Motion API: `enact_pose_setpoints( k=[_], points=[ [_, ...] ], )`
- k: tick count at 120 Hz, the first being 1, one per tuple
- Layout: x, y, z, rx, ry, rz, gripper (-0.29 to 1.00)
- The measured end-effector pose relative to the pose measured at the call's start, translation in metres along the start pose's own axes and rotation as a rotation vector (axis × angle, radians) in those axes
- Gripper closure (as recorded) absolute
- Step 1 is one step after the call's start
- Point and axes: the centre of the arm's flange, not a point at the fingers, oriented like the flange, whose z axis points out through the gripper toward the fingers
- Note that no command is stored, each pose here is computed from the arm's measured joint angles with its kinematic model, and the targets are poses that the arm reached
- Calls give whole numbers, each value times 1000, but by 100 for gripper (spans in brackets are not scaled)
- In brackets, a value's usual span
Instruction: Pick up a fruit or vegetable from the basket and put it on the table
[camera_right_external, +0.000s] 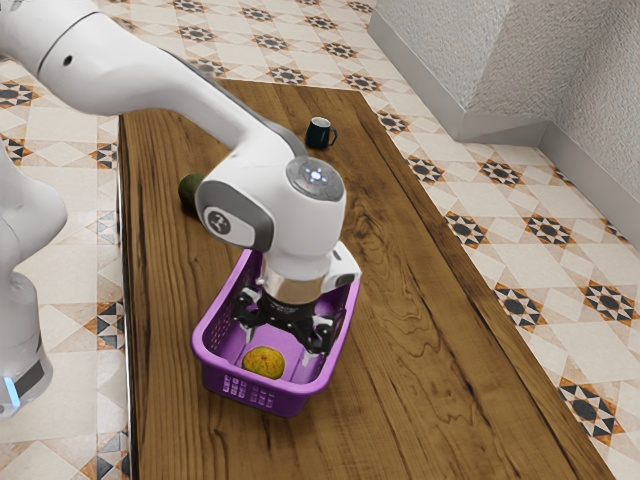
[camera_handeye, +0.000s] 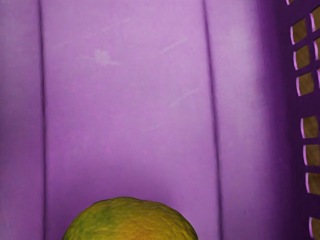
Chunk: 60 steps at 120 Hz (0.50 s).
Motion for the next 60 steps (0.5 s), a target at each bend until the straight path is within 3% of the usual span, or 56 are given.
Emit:
enact_pose_setpoints(
  k=[19,60],
  points=[
    [6,-11,23,15,-14,-2,0],
    [13,-10,20,-38,-23,10,0]
  ],
)
